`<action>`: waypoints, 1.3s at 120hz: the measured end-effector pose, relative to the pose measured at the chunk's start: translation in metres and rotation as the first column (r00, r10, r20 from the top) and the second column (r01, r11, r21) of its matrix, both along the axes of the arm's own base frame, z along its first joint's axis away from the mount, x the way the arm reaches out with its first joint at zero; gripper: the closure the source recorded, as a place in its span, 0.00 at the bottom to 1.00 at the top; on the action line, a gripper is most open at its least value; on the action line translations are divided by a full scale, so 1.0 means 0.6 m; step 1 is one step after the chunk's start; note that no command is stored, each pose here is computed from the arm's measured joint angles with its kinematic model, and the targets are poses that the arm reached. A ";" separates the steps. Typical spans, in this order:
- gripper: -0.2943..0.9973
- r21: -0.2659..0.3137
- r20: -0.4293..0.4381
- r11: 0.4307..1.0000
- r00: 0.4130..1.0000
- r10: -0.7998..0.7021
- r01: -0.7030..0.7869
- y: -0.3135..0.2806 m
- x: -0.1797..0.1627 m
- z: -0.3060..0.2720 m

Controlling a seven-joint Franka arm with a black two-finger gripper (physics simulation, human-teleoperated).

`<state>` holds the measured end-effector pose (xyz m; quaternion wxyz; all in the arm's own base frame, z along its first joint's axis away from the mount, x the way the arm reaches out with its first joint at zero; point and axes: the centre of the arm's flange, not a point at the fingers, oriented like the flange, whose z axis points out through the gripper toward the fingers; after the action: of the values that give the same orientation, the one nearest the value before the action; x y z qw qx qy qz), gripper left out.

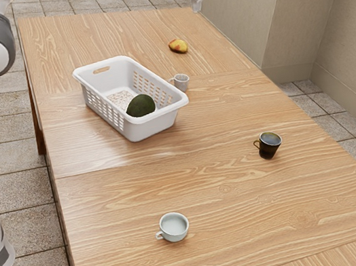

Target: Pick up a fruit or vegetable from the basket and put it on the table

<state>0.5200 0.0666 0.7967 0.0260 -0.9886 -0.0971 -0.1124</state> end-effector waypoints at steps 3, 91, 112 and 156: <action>0.23 0.000 -0.031 1.000 0.999 0.019 -0.019 0.017 0.014 -0.024; 0.23 -0.075 -0.336 0.971 0.923 0.189 -0.227 0.191 -0.003 -0.376; 0.23 -0.082 -0.339 0.967 0.919 0.199 -0.240 0.197 -0.022 -0.450; 0.23 -0.083 -0.327 0.962 0.919 0.221 -0.261 0.205 -0.053 -0.508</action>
<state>0.4879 0.1898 0.4917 -0.0073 -0.9739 -0.2198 0.0568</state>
